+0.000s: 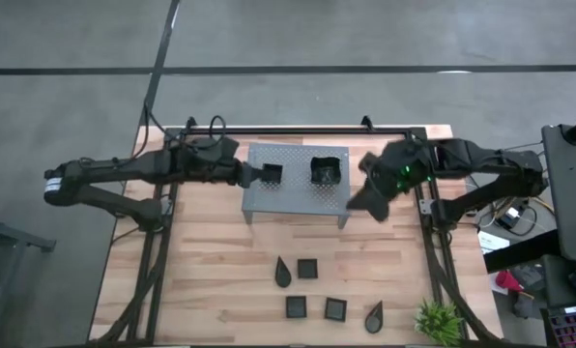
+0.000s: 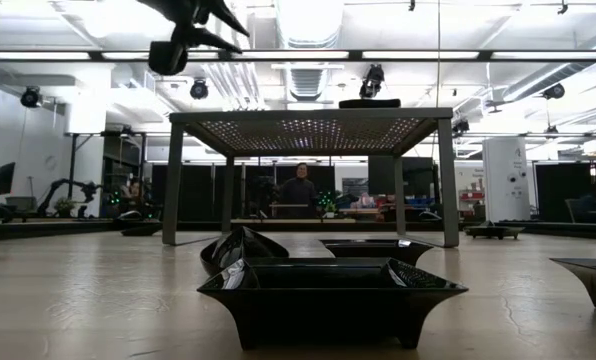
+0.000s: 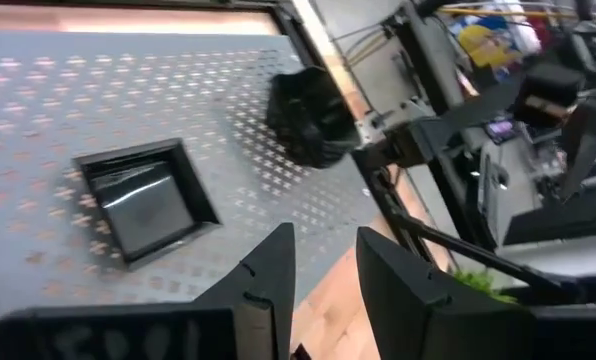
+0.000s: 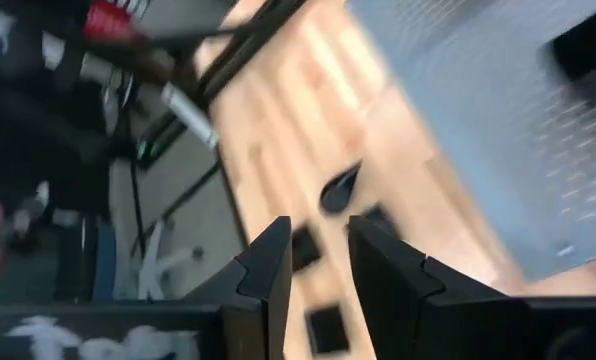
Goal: Pick & Place Mini shaped plates
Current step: Stack the black square plate on top of the other black square plate on the shelf
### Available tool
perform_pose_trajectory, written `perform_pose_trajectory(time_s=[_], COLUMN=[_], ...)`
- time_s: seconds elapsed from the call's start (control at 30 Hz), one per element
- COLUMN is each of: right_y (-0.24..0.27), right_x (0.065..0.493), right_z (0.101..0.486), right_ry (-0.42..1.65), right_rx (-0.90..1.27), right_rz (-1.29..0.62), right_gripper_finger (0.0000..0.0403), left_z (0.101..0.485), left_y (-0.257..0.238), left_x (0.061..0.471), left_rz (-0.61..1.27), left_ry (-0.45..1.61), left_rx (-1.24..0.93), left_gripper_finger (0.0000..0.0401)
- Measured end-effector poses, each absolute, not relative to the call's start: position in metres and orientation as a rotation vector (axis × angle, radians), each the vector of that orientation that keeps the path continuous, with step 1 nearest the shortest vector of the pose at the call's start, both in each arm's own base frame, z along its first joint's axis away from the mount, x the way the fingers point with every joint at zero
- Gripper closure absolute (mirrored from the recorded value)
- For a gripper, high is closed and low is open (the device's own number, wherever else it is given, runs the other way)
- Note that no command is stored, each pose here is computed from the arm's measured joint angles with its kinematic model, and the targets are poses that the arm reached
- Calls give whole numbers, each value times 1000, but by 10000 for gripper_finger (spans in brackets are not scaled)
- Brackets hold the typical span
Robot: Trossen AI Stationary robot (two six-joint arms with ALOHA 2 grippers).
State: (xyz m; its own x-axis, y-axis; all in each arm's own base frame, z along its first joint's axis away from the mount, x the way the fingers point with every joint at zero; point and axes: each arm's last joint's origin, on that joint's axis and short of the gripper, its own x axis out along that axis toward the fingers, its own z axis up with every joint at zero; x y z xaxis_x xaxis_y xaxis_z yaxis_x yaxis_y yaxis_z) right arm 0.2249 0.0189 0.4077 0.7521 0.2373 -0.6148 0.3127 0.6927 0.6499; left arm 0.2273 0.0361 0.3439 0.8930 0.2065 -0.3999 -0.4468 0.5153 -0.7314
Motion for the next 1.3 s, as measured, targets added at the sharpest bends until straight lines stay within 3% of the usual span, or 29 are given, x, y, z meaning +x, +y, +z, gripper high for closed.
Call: perform_pose_trajectory(time_s=[0.3,0.67,1.03,1.3], right_y=[76,131,172,177], right_x=[221,261,284,292], right_z=[387,308,241,215], right_ry=[908,1141,1339,1395], right_rx=[717,567,343,283], right_rz=[86,101,142,127], right_gripper_finger=[290,239,257,259], left_z=[350,359,372,378], left_y=[32,29,27,25], left_x=[231,227,211,202], left_rz=[337,226,189,175], left_ry=[230,200,149,120], left_rx=[-891,-898,-835,-831], left_gripper_finger=[302,302,302,302])
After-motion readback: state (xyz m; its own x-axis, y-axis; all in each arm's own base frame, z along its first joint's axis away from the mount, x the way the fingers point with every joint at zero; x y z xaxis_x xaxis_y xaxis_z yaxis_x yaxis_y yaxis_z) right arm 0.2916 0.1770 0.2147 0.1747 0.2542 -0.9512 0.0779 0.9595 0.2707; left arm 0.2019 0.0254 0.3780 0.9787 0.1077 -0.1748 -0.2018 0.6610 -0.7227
